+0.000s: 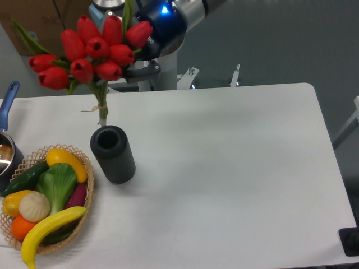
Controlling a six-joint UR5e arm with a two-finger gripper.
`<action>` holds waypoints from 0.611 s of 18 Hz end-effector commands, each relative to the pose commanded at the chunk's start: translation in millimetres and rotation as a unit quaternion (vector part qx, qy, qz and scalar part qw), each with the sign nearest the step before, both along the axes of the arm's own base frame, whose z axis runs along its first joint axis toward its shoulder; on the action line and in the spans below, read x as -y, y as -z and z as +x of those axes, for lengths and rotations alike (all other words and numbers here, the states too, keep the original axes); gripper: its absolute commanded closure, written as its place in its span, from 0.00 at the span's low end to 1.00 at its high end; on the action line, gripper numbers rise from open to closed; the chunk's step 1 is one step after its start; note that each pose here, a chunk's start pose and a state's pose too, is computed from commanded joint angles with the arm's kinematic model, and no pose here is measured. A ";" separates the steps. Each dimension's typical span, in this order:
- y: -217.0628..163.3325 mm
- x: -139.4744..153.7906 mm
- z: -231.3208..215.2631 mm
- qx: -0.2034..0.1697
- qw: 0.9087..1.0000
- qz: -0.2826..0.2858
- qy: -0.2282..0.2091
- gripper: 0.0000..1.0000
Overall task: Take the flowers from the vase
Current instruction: 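Lift the gripped tulips straight up out of the black vase, then carry the tulip bunch away from the vase over the open table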
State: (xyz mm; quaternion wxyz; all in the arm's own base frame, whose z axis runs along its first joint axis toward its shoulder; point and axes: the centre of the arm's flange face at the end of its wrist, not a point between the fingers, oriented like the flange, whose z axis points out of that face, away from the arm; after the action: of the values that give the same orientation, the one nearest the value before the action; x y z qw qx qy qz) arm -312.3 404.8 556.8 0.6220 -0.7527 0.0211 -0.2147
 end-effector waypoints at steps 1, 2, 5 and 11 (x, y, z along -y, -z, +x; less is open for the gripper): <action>-0.3 10.0 -13.3 -0.003 1.000 0.001 -0.016 1.00; 1.2 14.7 -20.6 -0.004 1.000 0.000 -0.024 1.00; 5.6 29.2 -41.9 -0.022 0.999 0.002 -0.046 1.00; 21.6 40.4 -61.8 -0.077 0.988 -0.077 -0.106 1.00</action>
State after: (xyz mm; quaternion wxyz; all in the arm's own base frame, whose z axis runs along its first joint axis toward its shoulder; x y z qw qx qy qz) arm -374.1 364.4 535.2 0.5777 -0.8109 -0.0275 -0.0894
